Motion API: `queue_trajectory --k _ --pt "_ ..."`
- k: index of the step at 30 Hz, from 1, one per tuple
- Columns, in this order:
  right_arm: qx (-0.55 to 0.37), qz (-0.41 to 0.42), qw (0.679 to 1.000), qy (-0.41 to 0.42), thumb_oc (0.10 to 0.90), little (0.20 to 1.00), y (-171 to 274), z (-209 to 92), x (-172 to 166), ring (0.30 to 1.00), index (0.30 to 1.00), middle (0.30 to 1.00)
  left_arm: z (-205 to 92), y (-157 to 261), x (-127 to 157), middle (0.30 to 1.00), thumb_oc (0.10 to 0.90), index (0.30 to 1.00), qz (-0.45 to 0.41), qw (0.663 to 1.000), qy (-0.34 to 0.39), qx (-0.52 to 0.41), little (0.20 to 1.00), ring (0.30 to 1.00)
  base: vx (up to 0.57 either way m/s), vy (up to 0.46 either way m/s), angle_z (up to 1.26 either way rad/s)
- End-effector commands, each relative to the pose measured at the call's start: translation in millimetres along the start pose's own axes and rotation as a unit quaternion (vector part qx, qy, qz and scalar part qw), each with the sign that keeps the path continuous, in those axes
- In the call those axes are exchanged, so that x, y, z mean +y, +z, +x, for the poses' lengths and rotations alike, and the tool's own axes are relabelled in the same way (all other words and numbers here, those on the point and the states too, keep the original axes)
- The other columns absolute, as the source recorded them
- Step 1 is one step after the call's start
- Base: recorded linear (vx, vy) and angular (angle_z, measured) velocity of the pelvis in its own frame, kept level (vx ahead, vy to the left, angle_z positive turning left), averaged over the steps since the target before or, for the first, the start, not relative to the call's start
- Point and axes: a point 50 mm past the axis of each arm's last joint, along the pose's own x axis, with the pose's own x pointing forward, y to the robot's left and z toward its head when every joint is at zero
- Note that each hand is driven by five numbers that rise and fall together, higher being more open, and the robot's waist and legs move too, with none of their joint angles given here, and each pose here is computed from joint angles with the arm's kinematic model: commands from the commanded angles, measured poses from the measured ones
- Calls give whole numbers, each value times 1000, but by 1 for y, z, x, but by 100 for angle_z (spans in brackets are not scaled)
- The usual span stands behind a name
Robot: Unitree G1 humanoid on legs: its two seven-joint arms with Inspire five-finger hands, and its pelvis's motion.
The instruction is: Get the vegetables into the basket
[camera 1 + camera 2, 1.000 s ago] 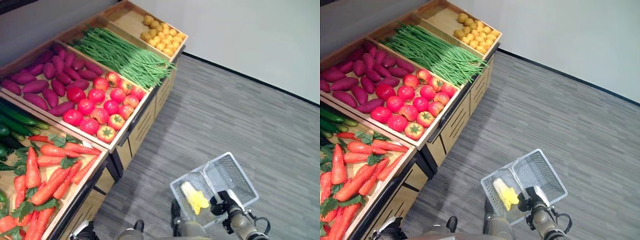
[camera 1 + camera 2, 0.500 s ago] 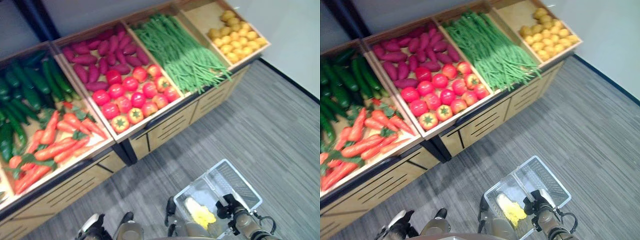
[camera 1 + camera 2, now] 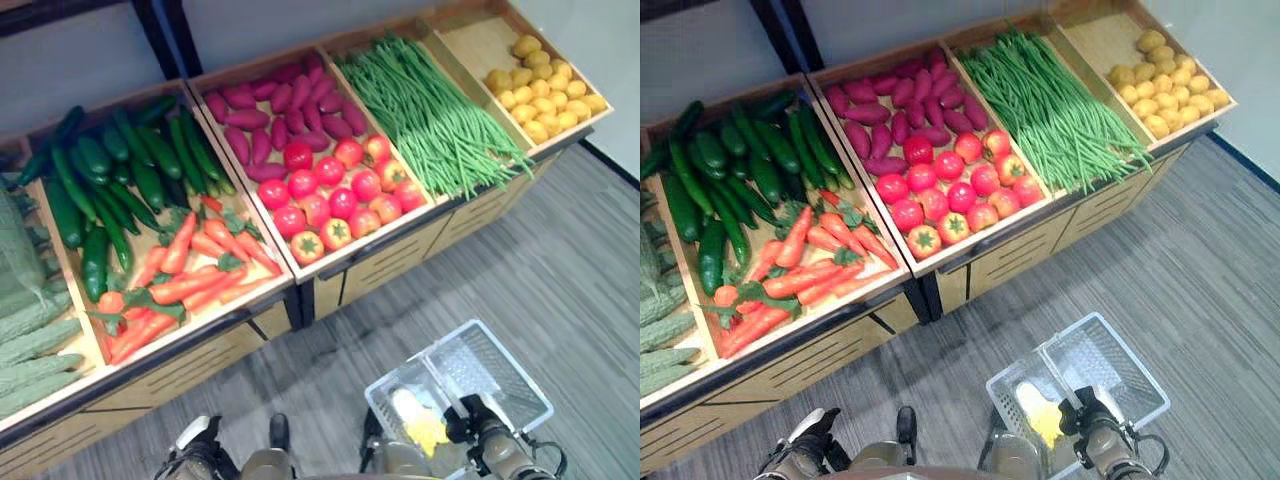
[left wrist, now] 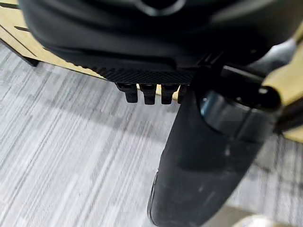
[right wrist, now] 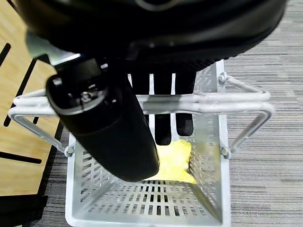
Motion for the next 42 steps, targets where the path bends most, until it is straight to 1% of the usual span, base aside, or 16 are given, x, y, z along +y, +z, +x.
queue_trajectory --k 1,5,15,17,21,23,25,26,27,31,34,35,37,39,40,42 --pt "-10 2 1000 -24 400 300 10 4 -11 300 300 300 4 -8 22 1000 900 1000 -2 999 35 14 1000 1000 70 280 13" --pt "24 14 999 -24 400 300 -5 2 -10 300 300 300 6 -5 30 1000 900 1000 4 999 38 9 1000 1000 96 150 33" --pt "119 36 992 -20 400 300 -50 -8 -6 300 300 300 0 -39 29 1000 900 1000 -156 980 69 104 1000 1000 110 -97 55" --pt "126 35 991 -15 400 300 -53 -10 -2 300 300 300 -3 -53 28 1000 900 1000 -249 953 93 148 1000 1000 87 -138 -1" --pt "134 18 991 4 400 300 -58 -12 3 300 300 300 -22 -105 28 1000 900 1000 -488 804 167 294 1000 1000 76 -120 8" --pt "133 15 991 4 400 300 -59 -13 3 300 300 300 -25 -112 31 1000 900 1000 -502 789 179 305 1000 1000 29 -52 -14" --pt "132 10 991 9 400 300 -60 -13 4 300 300 300 -28 -121 42 1000 900 1000 -556 736 218 320 1000 1000 14 -47 -16" --pt "133 5 991 11 400 300 -61 -14 4 300 300 300 -29 -126 56 1000 900 1000 -582 705 253 316 1000 1000 -15 -68 -14" --pt "137 -7 990 21 400 300 -68 -17 7 300 300 300 -47 -158 69 1000 900 1000 -606 630 318 367 1000 1000 -23 -60 -13" --pt "147 -13 989 30 400 300 -76 -20 7 300 300 300 -63 -182 96 1000 900 1000 -639 555 389 364 1000 1000 -23 -1 -3" --pt "144 -19 989 29 400 300 -77 -20 6 300 300 300 -71 -190 139 1000 900 1000 -622 551 450 327 1000 1000 -44 21 3" --pt "143 -23 989 29 400 300 -78 -21 7 300 300 300 -79 -186 187 1000 900 1000 -578 572 513 275 1000 1000 -61 23 4" --pt "144 -20 989 28 400 300 -79 -21 8 300 300 300 -82 -183 202 1000 900 1000 -561 578 534 257 1000 1000 -33 13 11" --pt "138 -18 990 29 400 300 -79 -22 11 300 300 300 -90 -157 251 1000 900 1000 -487 615 599 162 1000 1000 -29 5 12" --pt "133 -8 991 27 400 300 -78 -23 14 300 300 300 -108 -115 294 1000 900 1000 -398 626 669 41 1000 1000 -36 -5 4" --pt "133 4 991 19 400 300 -79 -24 15 300 300 300 -130 -66 314 1000 900 1000 -320 612 719 -75 1000 1000 -30 -17 11"
